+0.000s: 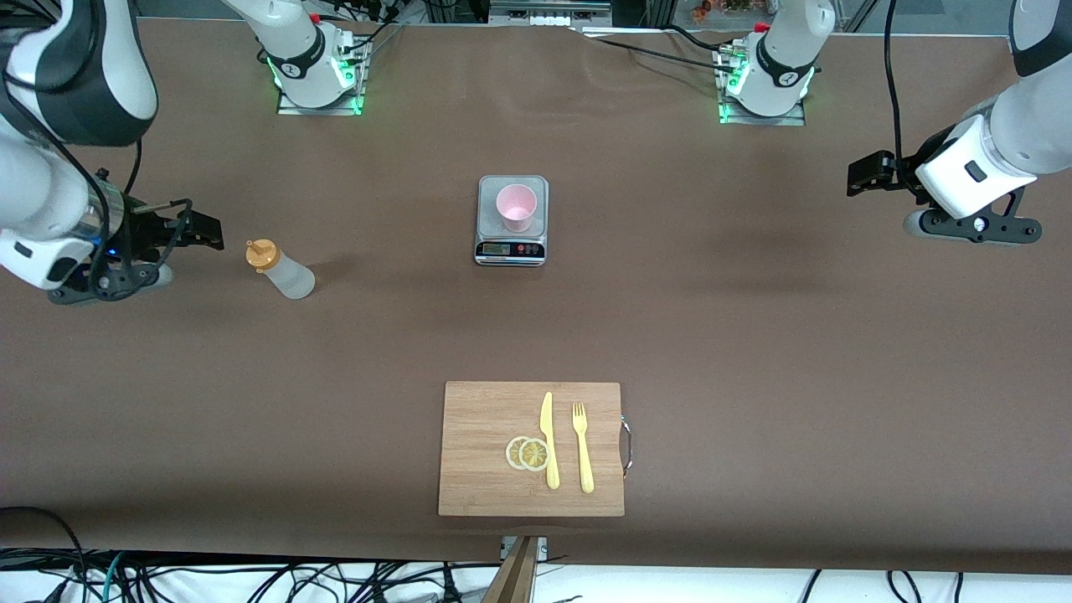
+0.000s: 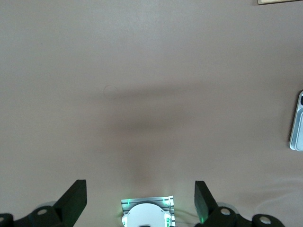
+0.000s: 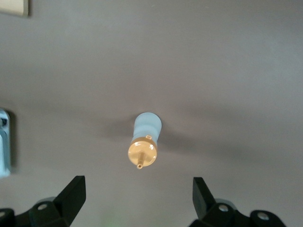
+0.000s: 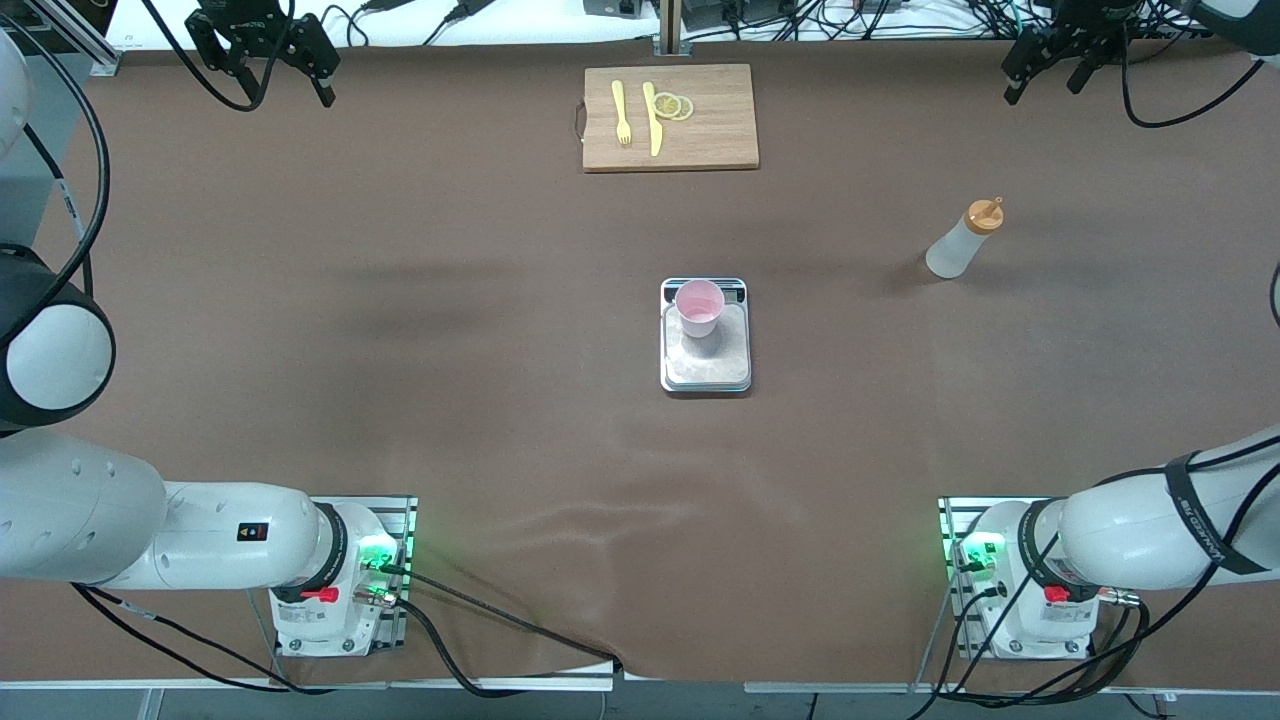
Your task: Add sauce to pink cup with both arms
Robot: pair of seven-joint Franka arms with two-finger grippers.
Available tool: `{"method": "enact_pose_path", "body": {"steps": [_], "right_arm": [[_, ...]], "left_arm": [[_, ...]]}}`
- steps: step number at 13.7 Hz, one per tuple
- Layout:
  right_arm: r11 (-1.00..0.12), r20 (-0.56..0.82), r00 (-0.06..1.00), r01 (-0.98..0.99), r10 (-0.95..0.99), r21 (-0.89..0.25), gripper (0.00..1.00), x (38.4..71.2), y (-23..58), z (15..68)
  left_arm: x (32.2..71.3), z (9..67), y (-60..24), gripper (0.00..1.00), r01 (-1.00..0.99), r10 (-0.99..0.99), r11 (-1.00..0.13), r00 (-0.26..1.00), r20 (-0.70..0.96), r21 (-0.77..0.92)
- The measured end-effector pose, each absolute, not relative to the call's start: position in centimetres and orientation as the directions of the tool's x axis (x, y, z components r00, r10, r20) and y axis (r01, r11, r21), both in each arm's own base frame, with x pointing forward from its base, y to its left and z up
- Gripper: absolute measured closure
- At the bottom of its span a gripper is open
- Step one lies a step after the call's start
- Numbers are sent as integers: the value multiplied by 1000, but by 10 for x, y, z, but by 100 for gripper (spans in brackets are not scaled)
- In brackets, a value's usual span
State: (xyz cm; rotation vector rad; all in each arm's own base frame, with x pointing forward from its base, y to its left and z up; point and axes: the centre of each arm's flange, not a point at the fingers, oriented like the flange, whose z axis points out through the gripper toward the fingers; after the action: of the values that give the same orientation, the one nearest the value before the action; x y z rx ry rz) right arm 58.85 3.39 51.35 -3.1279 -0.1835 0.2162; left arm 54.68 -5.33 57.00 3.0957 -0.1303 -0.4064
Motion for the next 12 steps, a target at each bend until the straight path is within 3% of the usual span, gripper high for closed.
{"method": "enact_pose_path", "body": {"steps": [3,5,12], "right_arm": [[-987,-70,984,-161,-162,15,0,572,29,556],[-971,-27,970,-240,-241,6,0,561,11,584],[-992,-19,991,-129,-129,-1,0,551,-30,592]], "left_arm": [[547,570,-53,0,-80,-85,-996,963,-257,27],[547,570,-53,0,-80,-85,-996,963,-257,27],[548,570,-53,0,-80,-85,-996,963,-256,28]]}}
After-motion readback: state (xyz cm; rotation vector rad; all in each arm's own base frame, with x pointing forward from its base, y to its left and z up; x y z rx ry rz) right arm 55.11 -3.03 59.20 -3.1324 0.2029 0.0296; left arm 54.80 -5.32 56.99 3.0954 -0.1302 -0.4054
